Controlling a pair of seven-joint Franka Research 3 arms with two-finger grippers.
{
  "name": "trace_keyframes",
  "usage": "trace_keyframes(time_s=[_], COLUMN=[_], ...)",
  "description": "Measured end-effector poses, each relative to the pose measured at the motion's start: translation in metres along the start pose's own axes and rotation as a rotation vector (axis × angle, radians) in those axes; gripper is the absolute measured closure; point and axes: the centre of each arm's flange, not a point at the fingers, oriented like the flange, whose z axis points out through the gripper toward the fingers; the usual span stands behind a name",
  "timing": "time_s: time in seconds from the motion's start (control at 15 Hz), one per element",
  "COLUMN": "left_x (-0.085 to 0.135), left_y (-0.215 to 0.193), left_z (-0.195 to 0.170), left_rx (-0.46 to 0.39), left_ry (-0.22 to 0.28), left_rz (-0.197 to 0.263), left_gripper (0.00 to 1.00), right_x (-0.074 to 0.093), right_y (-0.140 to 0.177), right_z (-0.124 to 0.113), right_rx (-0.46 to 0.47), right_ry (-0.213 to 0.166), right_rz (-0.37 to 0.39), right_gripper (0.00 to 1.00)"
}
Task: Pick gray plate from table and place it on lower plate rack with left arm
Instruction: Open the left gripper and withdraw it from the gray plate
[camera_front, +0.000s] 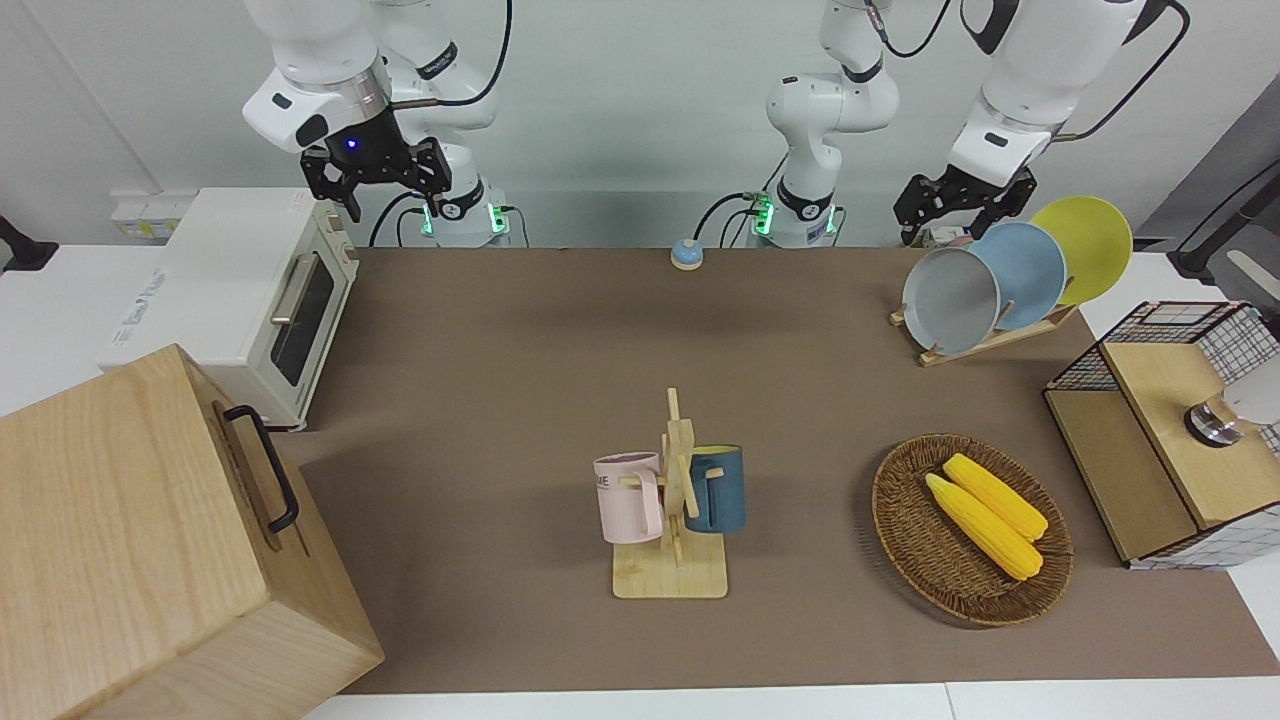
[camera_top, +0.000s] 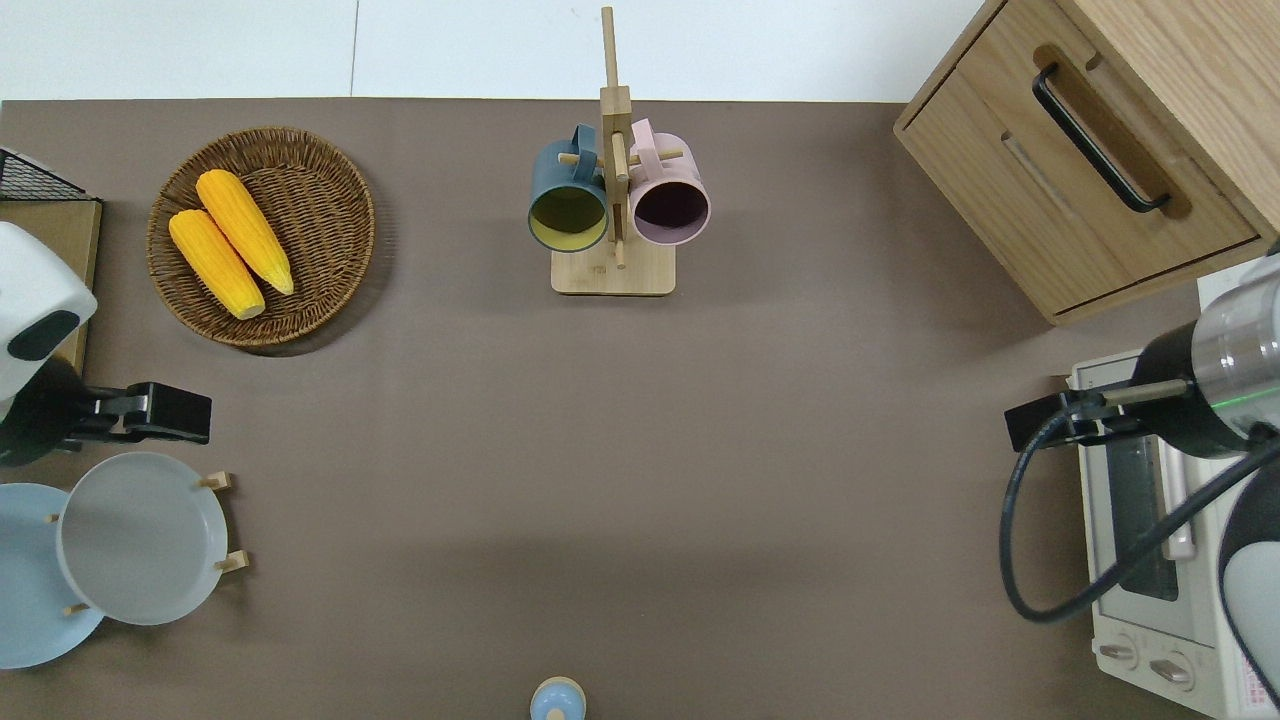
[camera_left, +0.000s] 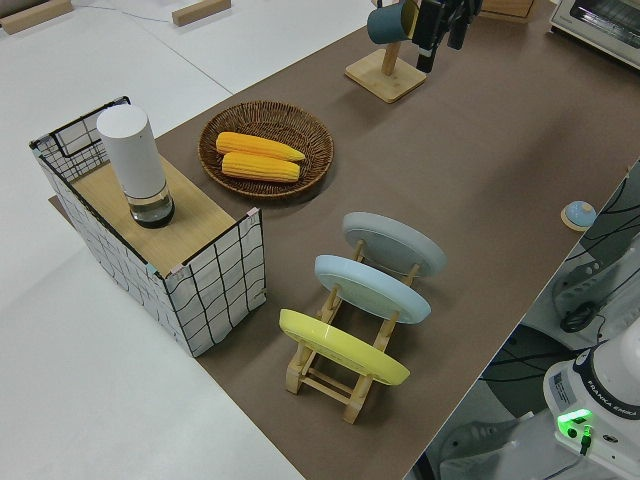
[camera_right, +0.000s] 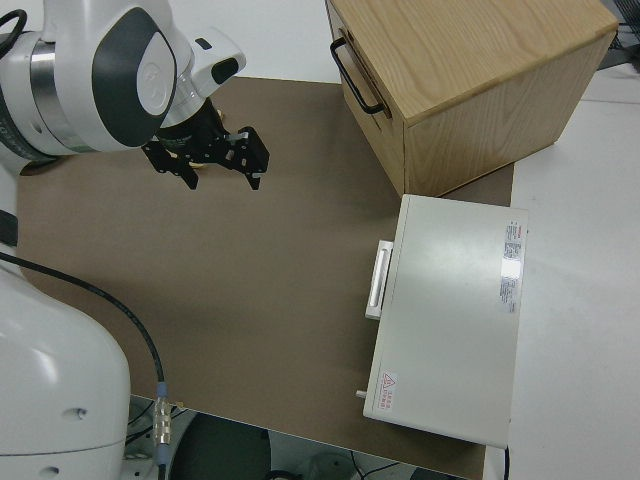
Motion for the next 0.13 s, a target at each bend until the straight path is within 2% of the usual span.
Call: trace_keyframes(time_s=[0.13], left_x=[-0.0001], left_y=[0.0003], left_z=[-0.003], left_rx=[-0.003], left_ry=[0.006], left_rz=[0.002], left_gripper=[0.0], right_x=[0.0], right_y=[0.0], right_z=[0.0], right_rx=[0.0], right_ry=[0.0], right_rz=[0.0], right_gripper=[0.01])
